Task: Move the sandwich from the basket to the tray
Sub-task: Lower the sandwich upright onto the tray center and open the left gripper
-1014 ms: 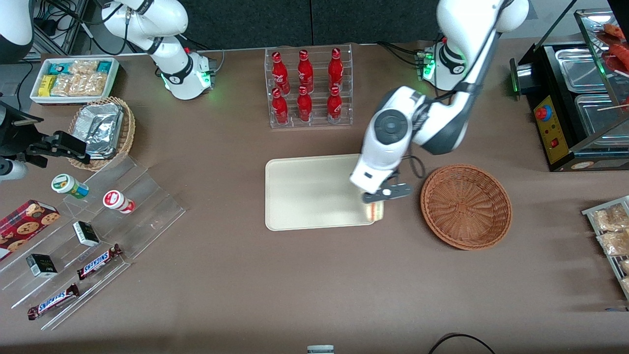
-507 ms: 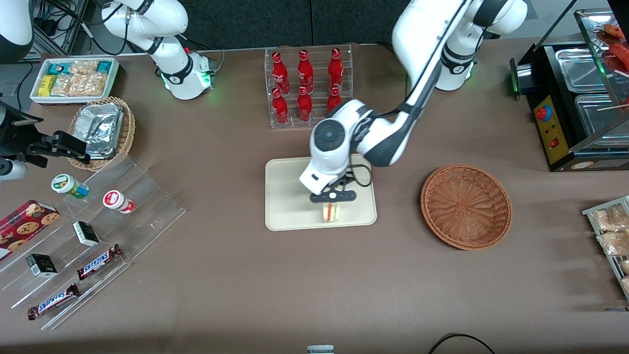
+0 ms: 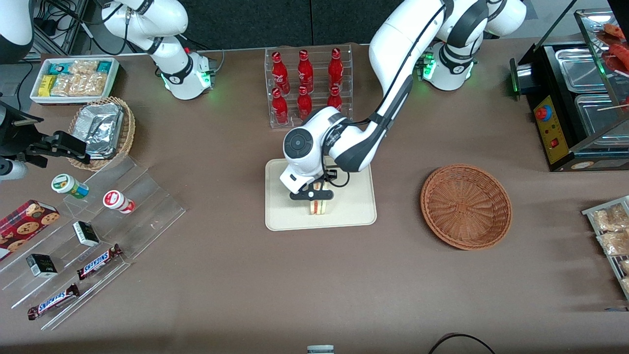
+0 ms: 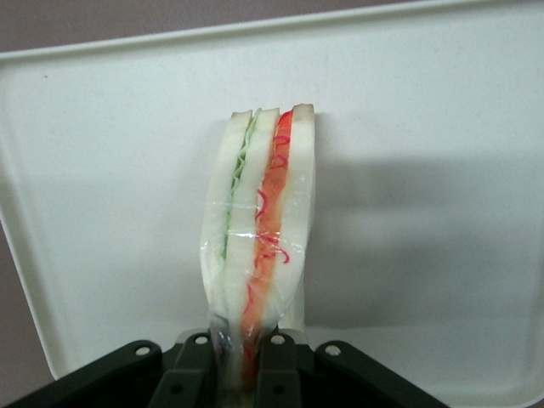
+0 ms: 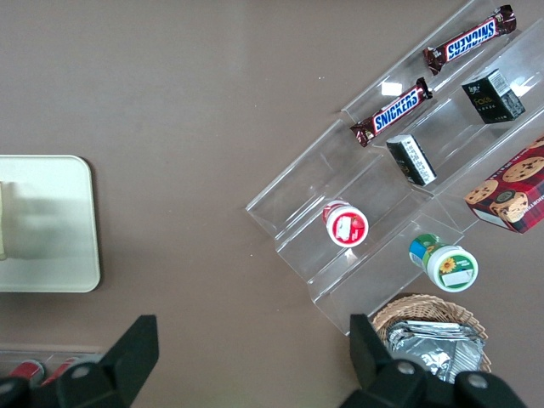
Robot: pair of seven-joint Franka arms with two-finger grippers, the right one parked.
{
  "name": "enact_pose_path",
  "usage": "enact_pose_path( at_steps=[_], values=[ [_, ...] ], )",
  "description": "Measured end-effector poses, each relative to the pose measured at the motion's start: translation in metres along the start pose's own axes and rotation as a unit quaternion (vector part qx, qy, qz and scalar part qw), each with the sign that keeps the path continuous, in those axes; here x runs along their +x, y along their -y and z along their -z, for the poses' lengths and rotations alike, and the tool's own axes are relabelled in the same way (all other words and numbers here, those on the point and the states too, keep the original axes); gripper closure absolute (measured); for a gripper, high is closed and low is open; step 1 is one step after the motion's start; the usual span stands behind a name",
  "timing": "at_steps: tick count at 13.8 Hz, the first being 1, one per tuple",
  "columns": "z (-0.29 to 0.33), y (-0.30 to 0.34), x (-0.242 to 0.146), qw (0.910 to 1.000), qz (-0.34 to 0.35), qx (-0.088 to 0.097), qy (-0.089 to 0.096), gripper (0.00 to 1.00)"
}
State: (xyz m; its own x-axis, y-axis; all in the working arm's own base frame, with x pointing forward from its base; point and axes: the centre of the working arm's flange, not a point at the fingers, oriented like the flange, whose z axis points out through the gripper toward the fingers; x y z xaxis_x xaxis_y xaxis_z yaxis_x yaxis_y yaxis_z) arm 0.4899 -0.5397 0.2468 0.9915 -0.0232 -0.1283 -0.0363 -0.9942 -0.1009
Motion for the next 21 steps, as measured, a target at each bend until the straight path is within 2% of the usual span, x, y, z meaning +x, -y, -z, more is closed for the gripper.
enact_pose_path(
  at_steps=[6,7,8,9,13,16,17,21],
  values=[
    [-0.015,-0.004,-0.006,0.9999,0.003,0.012,0.010,0.85],
    [-0.015,-0.004,-0.005,0.9999,0.004,0.012,0.010,0.80],
    [-0.015,-0.004,-0.005,0.9999,0.005,0.012,0.010,0.80],
    [-0.015,-0.004,-0.005,0.9999,0.006,0.012,0.010,0.74],
    [-0.015,-0.004,-0.005,0.9995,0.026,0.012,0.009,0.35],
    [-0.001,-0.004,-0.002,0.9989,0.046,0.005,0.000,0.04],
    [0.006,-0.002,-0.001,0.9987,0.051,0.002,-0.004,0.00],
    [0.053,0.037,0.022,0.9962,0.086,0.001,-0.005,0.00]
  ],
)
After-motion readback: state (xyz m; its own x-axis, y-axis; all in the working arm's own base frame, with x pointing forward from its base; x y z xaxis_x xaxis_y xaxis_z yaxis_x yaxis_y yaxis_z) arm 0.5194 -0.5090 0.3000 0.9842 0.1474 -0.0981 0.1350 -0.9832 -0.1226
